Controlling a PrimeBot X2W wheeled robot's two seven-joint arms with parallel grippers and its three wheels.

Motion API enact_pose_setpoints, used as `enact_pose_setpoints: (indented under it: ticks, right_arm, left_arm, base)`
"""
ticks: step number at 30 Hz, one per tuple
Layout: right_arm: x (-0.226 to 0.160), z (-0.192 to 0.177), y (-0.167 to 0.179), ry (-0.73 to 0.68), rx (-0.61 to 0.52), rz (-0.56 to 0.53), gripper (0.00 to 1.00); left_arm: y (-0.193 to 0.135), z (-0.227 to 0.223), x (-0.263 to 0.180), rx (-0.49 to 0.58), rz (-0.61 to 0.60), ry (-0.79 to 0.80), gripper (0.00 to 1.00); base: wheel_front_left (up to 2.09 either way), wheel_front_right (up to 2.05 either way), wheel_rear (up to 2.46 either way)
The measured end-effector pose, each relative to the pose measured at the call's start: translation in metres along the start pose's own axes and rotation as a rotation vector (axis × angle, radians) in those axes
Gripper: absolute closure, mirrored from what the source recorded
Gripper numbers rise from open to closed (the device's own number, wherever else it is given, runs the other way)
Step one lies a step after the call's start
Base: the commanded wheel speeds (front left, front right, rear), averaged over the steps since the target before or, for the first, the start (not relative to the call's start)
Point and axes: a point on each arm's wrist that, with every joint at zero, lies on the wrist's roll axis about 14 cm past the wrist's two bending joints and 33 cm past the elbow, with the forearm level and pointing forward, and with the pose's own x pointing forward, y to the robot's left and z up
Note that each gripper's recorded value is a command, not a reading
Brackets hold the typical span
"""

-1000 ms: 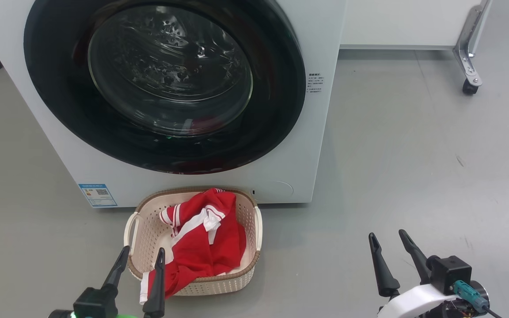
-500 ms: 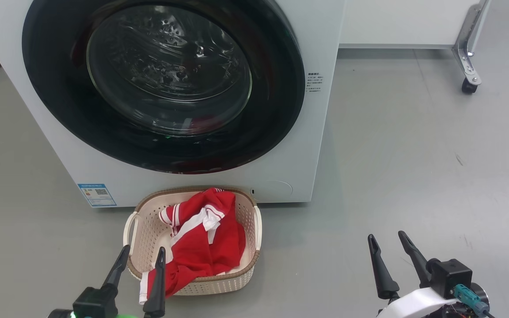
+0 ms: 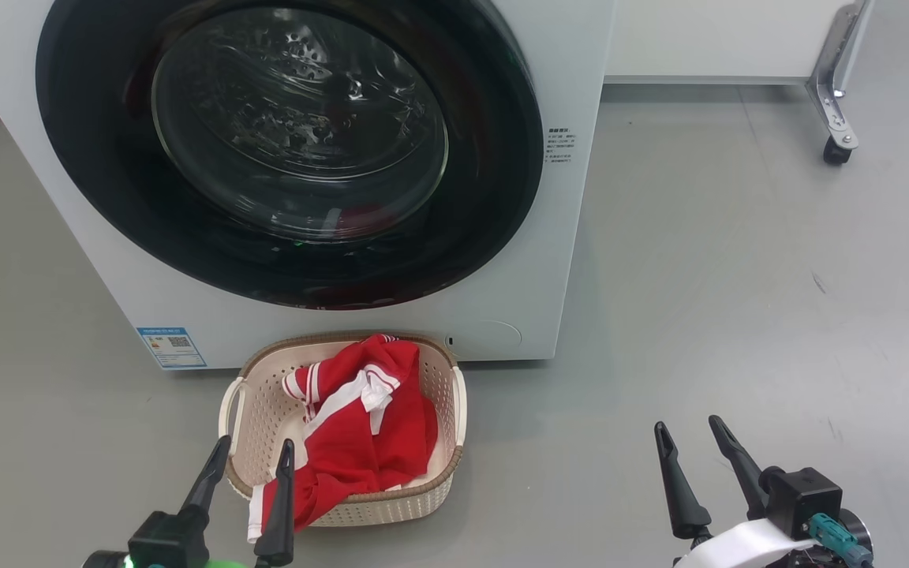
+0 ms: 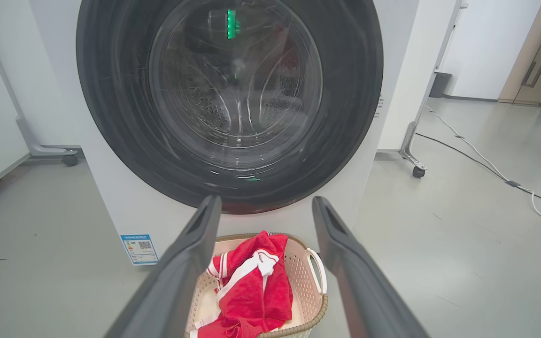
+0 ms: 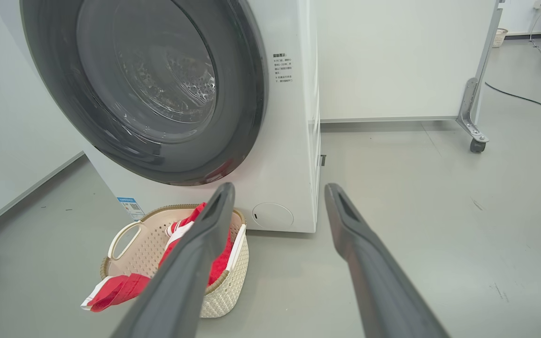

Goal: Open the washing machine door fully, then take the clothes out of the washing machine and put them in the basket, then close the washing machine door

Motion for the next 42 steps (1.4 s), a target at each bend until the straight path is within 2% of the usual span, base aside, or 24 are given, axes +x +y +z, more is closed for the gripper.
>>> enact_pose_setpoints:
  ticks: [9,10,19,42]
  right_arm:
    - [0.0,0.0,0.001,-0.002,0.006,0.0,0.0]
    - [0.0,0.001,0.001,-0.002,0.007,0.001,1.0]
    - [-0.018,-0.039,-0.005,0.121,0.025,-0.033,1.0]
    - [-0.015,-0.028,-0.026,0.094,0.325,-0.14,1.0]
  left_arm:
    - [-0.001,0.002,0.0,-0.001,-0.002,-0.004,0.0]
    - [-0.001,0.002,0.001,-0.001,-0.002,-0.004,1.0]
    - [0.001,-0.033,-0.011,-0.014,0.019,0.103,1.0]
    - [0.014,-0.036,-0.009,-0.322,0.091,0.134,1.0]
  base:
    - [0.0,0.0,0.0]
    - [0.0,0.0,0.0]
    - [0.0,0.0,0.0]
    - [0.0,0.0,0.0]
